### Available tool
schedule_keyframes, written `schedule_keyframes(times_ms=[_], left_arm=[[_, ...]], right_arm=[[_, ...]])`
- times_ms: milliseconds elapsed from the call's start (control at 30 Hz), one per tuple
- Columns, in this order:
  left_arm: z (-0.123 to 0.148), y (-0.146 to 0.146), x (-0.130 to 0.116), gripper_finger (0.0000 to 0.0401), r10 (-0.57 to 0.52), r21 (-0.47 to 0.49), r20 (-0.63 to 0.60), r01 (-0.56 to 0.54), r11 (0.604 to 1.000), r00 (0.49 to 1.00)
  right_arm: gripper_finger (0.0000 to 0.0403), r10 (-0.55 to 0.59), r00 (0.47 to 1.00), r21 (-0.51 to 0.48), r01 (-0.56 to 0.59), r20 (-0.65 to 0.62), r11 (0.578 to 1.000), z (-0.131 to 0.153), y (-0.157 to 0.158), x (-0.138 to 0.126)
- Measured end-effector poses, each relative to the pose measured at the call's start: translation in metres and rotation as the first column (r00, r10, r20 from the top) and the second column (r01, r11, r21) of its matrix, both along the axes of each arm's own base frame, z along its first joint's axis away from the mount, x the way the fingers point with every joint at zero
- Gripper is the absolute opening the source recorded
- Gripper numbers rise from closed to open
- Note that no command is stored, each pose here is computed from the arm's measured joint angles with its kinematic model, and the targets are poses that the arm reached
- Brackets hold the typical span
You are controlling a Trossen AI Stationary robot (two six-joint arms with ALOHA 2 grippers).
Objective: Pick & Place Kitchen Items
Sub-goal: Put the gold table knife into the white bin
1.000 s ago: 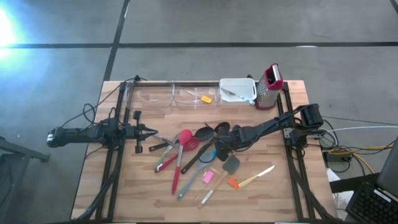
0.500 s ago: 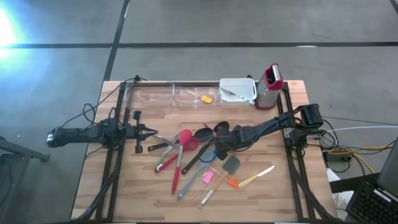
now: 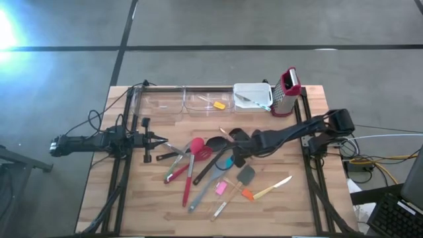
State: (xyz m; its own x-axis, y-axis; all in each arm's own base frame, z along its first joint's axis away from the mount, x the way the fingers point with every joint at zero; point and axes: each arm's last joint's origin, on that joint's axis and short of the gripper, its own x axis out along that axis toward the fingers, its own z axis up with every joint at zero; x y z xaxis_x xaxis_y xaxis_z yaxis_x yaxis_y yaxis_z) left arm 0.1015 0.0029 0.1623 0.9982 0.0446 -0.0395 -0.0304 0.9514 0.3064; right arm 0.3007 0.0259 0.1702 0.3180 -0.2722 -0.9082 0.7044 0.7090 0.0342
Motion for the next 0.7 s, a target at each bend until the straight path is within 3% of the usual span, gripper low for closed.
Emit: schedule_keyframes(times_ms=[233,500,700], left_arm=[[0.0,0.0,0.0,0.0023,0.0,0.0,0.0,0.0,1.0,1.0],[0.0,0.0,0.0,0.0023,0.0,0.0,0.0,0.0,1.0,1.0],[0.0,0.0,0.0,0.0023,0.001,0.0,0.001,-0.001,1.0,1.0]], right_arm=[[0.0029,-0.03,0.999,-0.057,0.032,0.031,0.998,0.045,-0.022,-0.028],[0.0029,-0.076,0.981,-0.122,0.099,0.181,0.988,0.099,-0.065,-0.062],[0.0029,-0.045,0.965,-0.232,0.107,0.26,0.967,0.142,-0.094,-0.074]])
